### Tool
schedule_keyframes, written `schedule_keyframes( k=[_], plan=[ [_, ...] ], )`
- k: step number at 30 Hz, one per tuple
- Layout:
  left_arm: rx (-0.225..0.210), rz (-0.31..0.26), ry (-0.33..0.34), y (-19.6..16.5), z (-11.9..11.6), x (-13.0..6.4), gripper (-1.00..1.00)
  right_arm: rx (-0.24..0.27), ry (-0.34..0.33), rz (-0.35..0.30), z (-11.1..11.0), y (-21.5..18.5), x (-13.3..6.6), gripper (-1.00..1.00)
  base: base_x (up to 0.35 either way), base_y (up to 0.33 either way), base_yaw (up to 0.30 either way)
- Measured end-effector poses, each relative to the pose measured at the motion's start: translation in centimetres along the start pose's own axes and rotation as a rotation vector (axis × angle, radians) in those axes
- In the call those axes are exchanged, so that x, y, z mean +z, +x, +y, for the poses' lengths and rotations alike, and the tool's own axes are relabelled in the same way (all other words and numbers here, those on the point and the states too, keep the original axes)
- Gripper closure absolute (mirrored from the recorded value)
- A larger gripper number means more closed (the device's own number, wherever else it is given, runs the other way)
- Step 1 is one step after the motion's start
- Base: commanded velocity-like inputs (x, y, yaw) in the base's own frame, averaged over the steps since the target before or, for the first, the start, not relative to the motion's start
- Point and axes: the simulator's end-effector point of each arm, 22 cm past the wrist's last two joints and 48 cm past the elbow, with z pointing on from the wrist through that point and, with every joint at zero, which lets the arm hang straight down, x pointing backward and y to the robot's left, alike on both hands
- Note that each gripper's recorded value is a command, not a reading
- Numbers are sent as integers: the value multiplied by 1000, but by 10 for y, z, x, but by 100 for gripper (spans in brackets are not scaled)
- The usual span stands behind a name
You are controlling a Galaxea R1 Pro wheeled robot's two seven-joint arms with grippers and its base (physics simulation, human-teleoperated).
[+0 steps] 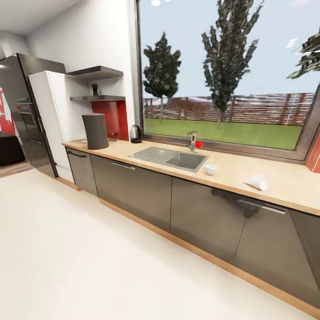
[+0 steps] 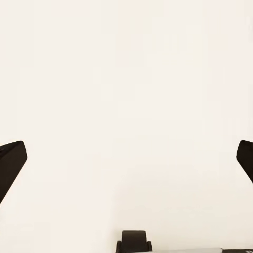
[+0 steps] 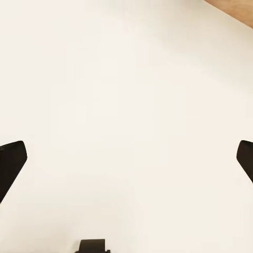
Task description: Set up a coffee station on the kitchen countertop: keep the coffee maker on the countertop, move the bottle of coffee from the kitchen shelf to the counter next to the coffee maker, place a paper coffee filter on top of the coffee maker, put the saucer next to the coffee maker with the coffee cup on the saucer, and place the electric kettle next to the coffee maker.
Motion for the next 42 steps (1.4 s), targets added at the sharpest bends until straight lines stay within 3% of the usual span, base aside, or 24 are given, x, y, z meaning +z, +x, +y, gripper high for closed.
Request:
schedule_keyframes(
  k=[14, 42],
  plan=[
    [-17, 5, 19, 2, -18, 0, -100, 5, 7, 22, -5, 10, -1, -100, 33, -40, 0],
    [-19, 7, 21, 3, -20, 0, -100, 5, 7, 27, -5, 12, -2, -100, 25, -110, -25]
  ],
)
